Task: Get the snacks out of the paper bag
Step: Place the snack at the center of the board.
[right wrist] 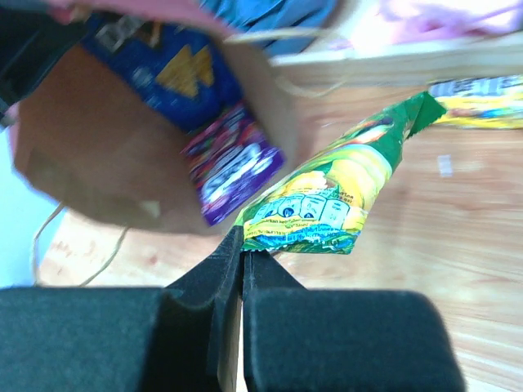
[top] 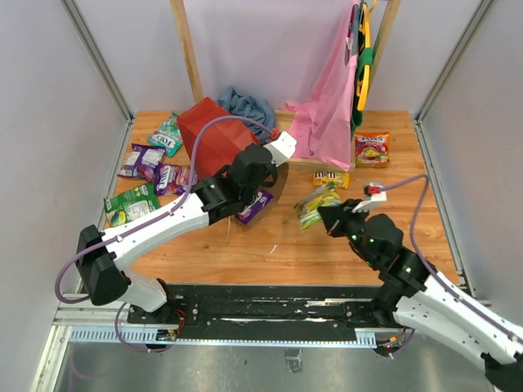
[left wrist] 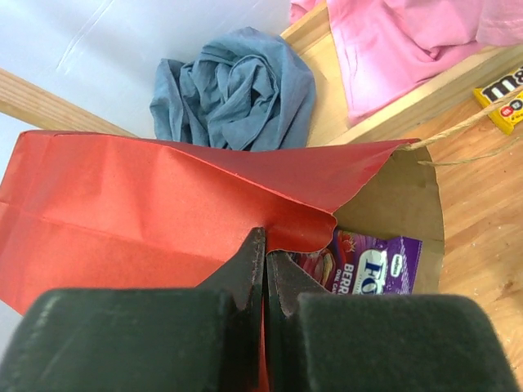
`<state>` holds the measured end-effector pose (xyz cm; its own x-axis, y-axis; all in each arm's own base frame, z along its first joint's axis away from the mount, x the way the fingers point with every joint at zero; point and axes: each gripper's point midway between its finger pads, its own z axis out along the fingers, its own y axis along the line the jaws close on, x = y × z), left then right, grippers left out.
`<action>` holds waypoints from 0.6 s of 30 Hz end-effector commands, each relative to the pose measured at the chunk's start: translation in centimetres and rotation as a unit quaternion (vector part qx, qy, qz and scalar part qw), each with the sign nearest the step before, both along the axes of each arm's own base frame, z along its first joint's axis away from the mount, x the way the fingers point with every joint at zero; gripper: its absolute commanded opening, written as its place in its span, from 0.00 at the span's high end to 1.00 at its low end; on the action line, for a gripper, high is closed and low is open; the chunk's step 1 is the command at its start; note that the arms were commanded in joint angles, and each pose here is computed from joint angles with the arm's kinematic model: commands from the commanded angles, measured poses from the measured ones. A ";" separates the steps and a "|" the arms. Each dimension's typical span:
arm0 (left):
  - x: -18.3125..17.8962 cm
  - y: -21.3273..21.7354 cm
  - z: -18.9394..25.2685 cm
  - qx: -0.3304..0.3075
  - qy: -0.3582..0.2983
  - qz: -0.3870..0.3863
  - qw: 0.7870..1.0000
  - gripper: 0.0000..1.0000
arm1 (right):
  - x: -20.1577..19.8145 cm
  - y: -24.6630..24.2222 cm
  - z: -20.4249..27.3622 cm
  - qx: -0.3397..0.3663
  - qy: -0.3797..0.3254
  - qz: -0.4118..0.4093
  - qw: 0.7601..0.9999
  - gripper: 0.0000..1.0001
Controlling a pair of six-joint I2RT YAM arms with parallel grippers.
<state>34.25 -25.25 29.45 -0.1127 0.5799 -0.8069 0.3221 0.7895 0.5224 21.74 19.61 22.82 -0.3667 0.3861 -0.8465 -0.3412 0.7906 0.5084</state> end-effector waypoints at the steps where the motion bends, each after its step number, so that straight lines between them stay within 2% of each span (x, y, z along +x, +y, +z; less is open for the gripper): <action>1: 0.9 0.5 1.0 -0.015 -0.009 0.025 1.000 0.96 | 1.4 -7.1 -2.1 -0.053 0.021 -0.113 0.992 0.99; 6: 1.0 0.4 0.8 -0.011 -0.004 0.025 1.000 0.96 | 4.1 -10.4 -2.2 0.002 0.066 -0.128 0.989 0.99; 9: 0.9 0.5 1.1 -0.012 -0.005 0.024 1.000 0.96 | 5.8 -14.2 -1.9 0.041 0.081 -0.183 0.979 1.00; 13: 0.8 0.6 1.2 -0.014 -0.007 0.022 1.000 0.96 | 7.2 -17.8 -1.0 0.024 0.074 -0.261 0.962 0.99; 18: 0.6 0.9 1.0 -0.012 -0.008 0.022 1.000 0.96 | 9.7 -20.6 -0.9 0.053 0.079 -0.314 0.945 0.99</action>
